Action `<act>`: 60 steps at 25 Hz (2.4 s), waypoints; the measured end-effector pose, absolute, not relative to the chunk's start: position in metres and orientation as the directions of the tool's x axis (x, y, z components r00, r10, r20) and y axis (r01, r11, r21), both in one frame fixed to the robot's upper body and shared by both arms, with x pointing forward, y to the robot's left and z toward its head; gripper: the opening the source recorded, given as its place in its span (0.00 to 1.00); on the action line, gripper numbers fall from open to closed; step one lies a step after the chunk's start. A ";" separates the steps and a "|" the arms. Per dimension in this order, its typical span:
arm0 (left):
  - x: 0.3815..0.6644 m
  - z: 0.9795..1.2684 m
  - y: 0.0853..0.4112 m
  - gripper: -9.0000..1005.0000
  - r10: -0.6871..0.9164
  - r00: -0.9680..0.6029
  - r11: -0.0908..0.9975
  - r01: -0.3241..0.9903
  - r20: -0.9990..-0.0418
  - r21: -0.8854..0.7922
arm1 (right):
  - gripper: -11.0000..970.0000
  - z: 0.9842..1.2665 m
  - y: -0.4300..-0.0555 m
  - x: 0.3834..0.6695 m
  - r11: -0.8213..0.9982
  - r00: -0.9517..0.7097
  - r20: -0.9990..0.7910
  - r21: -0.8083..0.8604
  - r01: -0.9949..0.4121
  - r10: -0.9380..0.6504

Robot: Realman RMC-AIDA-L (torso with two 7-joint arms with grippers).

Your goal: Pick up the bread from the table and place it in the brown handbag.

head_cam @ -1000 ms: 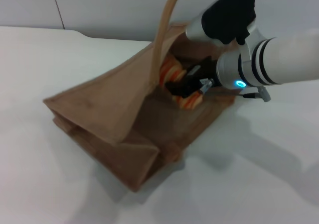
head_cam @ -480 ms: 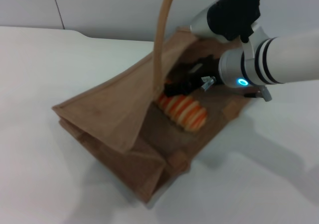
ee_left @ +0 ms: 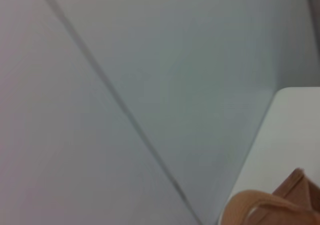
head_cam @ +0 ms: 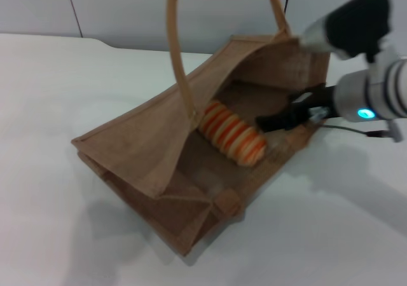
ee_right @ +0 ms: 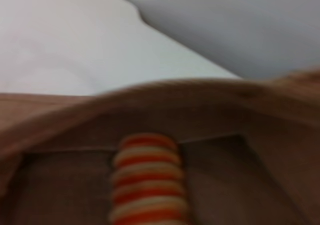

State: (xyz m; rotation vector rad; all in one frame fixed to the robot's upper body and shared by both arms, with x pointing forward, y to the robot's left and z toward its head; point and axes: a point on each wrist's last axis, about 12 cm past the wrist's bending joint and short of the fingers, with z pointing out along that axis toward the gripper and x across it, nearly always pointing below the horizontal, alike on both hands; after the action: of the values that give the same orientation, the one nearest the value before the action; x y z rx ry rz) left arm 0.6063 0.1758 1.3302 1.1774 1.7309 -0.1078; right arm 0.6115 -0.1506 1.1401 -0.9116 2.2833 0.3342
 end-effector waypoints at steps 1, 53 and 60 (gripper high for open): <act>0.607 1.329 0.180 0.15 0.648 -0.037 0.533 0.735 -0.761 0.418 | 0.92 1.144 -0.157 0.610 0.738 -0.552 -0.662 -0.003 -0.675 -0.507; 0.606 1.283 0.214 0.62 0.304 0.108 0.498 0.829 -0.947 0.254 | 0.91 1.167 -0.233 0.627 0.909 -0.474 -0.820 -0.124 -0.399 -0.319; 0.612 1.256 0.261 0.62 0.181 0.059 0.759 0.626 -0.982 0.177 | 0.91 1.169 -0.238 0.624 0.934 -0.321 -0.911 -0.151 -0.322 -0.258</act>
State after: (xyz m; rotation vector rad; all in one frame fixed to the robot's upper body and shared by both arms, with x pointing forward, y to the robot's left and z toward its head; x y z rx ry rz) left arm 0.6123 0.2609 1.2563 0.6862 1.5040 -0.3806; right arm 0.6240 -0.2378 1.1694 -0.4222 1.9183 0.0681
